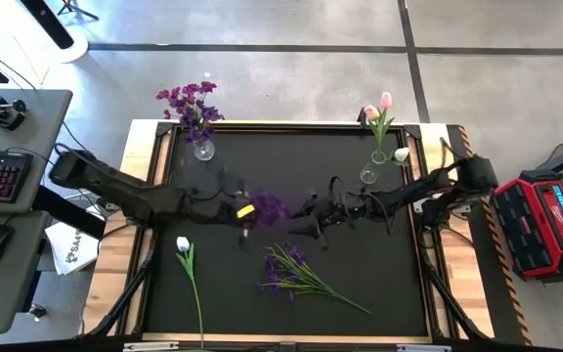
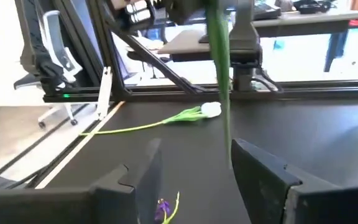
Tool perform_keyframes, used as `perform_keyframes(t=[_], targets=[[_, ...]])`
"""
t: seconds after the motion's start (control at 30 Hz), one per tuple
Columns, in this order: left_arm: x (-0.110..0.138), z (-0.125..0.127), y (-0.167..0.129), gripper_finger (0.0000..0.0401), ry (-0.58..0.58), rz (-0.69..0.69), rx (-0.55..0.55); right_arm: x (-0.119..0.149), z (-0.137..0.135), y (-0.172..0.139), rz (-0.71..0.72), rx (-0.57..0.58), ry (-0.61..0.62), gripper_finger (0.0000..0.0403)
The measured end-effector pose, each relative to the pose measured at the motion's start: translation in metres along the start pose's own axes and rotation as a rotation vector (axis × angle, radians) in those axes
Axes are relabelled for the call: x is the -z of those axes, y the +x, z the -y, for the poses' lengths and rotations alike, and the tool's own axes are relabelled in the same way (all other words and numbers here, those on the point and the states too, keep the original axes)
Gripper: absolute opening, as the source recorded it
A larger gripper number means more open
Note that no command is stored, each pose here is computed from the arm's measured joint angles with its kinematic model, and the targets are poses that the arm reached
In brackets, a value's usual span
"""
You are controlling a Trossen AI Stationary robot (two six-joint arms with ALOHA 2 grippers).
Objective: Sort flowers into vase by color
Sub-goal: Put the top purple flowers into the left transparent vase
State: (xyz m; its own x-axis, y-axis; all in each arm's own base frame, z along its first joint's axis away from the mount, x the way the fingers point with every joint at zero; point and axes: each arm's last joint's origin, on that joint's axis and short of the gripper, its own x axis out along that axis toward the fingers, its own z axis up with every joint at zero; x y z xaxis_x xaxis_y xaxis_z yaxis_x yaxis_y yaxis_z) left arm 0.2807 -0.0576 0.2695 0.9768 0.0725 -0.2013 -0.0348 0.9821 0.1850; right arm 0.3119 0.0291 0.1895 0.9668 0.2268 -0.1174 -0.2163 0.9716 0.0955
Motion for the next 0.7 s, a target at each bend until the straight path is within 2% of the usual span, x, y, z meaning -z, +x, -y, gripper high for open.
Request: perform_keyframes(t=[0.2,0.37,0.47,0.6,0.7], targets=[[-0.022,-0.015,-0.054,0.0011,-0.020,-0.028,-0.340,-0.017,-0.008,-0.011,0.007,0.088,-0.041,0.0177],[-0.031,-0.043,-0.096,0.0012,-0.130,-0.010,-0.724,-0.017,-0.018,-0.011,0.003,0.126,-0.109,0.0176],[-0.031,-0.059,-0.118,0.0010,-0.153,-0.025,-0.920,-0.016,-0.021,-0.011,-0.003,0.147,-0.120,0.0176],[-0.028,-0.078,-0.137,0.0010,-0.213,-0.018,-1.043,-0.016,-0.023,-0.011,-0.006,0.146,-0.138,0.0176],[-0.019,-0.091,-0.144,0.0010,-0.212,-0.054,-1.164,-0.016,-0.023,-0.011,-0.006,0.148,-0.140,0.0176]])
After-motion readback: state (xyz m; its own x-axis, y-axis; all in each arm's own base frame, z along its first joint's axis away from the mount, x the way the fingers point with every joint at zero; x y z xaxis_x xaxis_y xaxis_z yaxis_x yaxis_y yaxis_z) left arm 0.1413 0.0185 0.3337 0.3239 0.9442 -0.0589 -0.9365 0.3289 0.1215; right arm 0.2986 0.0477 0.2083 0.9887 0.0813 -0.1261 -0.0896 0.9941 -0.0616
